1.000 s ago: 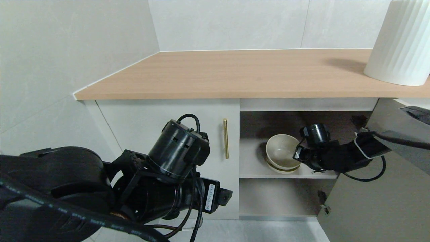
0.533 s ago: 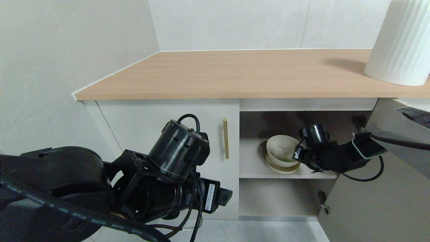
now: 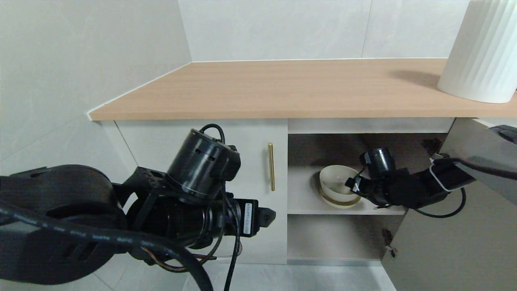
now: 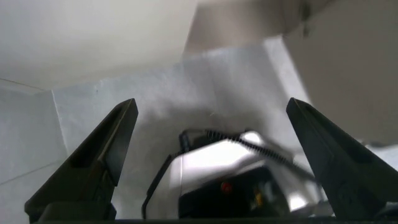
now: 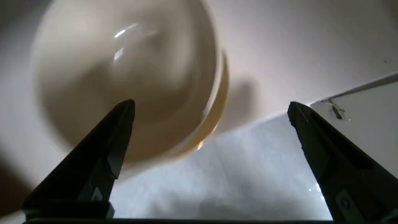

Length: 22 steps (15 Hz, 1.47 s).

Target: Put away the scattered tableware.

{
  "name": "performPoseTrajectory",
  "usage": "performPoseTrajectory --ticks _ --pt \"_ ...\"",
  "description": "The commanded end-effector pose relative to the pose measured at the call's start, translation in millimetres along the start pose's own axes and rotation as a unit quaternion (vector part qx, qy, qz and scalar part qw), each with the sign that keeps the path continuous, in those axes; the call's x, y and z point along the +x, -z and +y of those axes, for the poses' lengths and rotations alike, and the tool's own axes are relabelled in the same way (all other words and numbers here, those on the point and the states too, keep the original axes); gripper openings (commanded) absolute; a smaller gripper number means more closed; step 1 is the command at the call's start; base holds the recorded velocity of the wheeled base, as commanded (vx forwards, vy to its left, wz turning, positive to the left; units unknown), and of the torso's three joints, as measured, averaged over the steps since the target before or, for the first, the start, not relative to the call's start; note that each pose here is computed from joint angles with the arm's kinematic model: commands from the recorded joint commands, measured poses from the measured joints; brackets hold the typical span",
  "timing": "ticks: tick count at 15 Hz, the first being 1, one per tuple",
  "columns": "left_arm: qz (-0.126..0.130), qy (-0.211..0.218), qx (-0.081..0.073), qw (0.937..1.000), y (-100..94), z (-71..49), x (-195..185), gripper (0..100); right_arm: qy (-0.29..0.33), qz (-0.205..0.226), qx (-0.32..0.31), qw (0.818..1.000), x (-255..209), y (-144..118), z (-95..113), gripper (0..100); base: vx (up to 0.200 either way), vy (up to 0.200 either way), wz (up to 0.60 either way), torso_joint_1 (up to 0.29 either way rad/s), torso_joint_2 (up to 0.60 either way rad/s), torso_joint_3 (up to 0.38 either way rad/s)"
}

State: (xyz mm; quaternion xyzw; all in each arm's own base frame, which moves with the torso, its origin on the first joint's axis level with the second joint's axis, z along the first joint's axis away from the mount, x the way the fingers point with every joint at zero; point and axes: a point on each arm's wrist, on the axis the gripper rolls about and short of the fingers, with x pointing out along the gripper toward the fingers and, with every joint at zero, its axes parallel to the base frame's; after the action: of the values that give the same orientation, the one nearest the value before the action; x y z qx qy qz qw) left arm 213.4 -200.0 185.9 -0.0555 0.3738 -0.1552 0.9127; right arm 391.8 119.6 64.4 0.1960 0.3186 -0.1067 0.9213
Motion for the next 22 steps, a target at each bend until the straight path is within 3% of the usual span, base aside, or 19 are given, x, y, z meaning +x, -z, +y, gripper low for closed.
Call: performPoseTrajectory --ticks 1,3,4,6,8,10,12,14,22 --pt "-0.027 -0.002 -0.028 0.9992 -7.4 13.1 -19 100 -0.038 0.022 -0.041 0.998 -59 -5 3 100 0.0 0.0 0.0 0.0 0.0 0.0" --pt "-0.035 -0.005 -0.039 0.9986 -2.7 30.7 -37 100 -0.043 0.06 -0.1 0.992 -120 -8 1 100 0.0 0.0 0.0 0.0 0.0 0.0" --pt "-0.056 -0.007 -0.052 0.9971 -11.3 46.4 -51 100 -0.06 0.067 -0.109 0.99 -151 -13 -1 100 0.0 0.0 0.0 0.0 0.0 0.0" --pt "-0.081 0.003 -0.056 0.9951 -16.3 69.8 -86 100 -0.098 0.091 -0.141 0.981 -208 -9 -2 100 0.0 0.0 0.0 0.0 0.0 0.0" --pt "-0.038 0.002 -0.048 0.9982 6.9 79.8 -93 100 -0.117 0.103 -0.166 0.974 -250 -3 -12 100 0.0 0.0 0.0 0.0 0.0 0.0" --pt "-0.024 -0.005 -0.047 0.9986 15.6 83.7 -91 100 -0.126 0.104 -0.16 0.974 -270 1 -31 100 0.0 0.0 0.0 0.0 0.0 0.0" --pt "-0.024 -0.005 -0.047 0.9986 16.1 83.9 -91 100 -0.123 0.132 -0.171 0.969 -264 14 -40 100 0.0 0.0 0.0 0.0 0.0 0.0" --pt "-0.023 -0.004 -0.048 0.9986 16.1 83.8 -91 100 -0.122 0.133 -0.171 0.969 -260 15 -37 100 0.0 0.0 0.0 0.0 0.0 0.0" --pt "-0.018 -0.004 -0.045 0.9988 17.0 82.8 -89 100 -0.121 0.133 -0.174 0.968 -261 14 -38 100 -0.2 0.0 0.0 0.004 0.0 0.002"
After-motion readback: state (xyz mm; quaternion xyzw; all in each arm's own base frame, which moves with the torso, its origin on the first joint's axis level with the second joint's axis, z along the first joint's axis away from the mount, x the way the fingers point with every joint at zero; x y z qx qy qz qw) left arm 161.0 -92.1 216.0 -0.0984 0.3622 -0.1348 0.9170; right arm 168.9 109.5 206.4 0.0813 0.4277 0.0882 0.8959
